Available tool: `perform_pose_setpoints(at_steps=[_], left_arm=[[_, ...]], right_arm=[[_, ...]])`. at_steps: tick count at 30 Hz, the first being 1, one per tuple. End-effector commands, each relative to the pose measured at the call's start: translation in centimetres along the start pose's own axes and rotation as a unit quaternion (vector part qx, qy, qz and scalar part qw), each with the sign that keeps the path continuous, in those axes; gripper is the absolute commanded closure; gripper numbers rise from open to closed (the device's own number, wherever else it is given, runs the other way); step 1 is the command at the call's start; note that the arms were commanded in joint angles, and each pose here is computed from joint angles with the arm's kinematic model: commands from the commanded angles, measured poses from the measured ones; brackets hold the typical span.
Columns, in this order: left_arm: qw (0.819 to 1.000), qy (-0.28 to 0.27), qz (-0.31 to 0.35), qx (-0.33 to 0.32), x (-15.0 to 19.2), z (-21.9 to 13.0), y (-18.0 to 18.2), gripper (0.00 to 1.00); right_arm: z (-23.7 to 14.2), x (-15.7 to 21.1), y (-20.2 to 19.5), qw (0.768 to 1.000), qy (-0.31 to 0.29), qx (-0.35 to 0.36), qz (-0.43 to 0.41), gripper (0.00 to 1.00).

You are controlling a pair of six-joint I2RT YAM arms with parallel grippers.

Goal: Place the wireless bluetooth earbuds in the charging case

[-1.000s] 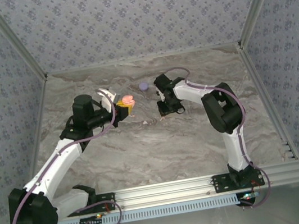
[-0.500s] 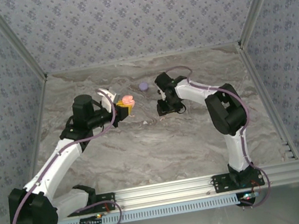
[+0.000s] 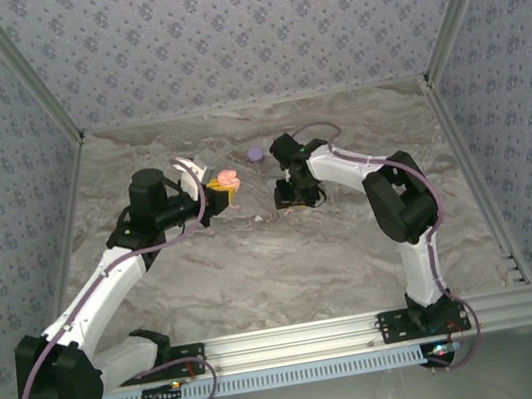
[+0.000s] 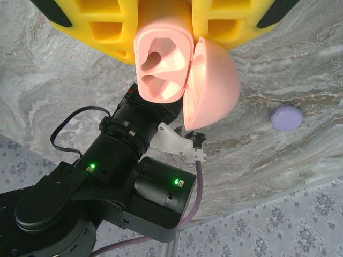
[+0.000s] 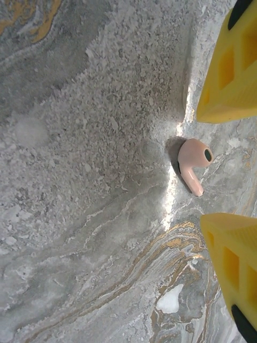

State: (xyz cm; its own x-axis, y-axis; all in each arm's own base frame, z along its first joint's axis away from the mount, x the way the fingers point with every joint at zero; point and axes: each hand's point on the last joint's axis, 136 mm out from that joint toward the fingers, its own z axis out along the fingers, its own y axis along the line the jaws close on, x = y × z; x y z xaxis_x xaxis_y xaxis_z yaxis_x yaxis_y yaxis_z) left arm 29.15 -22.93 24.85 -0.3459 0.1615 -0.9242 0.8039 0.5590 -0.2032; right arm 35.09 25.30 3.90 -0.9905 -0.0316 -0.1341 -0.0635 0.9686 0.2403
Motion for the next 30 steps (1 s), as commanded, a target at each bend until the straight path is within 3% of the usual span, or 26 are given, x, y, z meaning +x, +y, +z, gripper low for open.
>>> perform_pose_setpoints(at_steps=[1,30], left_arm=[[1.0,-0.01,0.01,0.011,-0.7,-0.2,-0.3,0.89],[1.0,-0.005,0.008,0.005,-0.3,-0.2,-0.1,0.89]], right_arm=[[0.7,0.4,-0.1,1.0,0.012,0.004,0.015,0.52],[2.2,-0.1,1.9,0.996,0.06,0.016,-0.07,0.62]])
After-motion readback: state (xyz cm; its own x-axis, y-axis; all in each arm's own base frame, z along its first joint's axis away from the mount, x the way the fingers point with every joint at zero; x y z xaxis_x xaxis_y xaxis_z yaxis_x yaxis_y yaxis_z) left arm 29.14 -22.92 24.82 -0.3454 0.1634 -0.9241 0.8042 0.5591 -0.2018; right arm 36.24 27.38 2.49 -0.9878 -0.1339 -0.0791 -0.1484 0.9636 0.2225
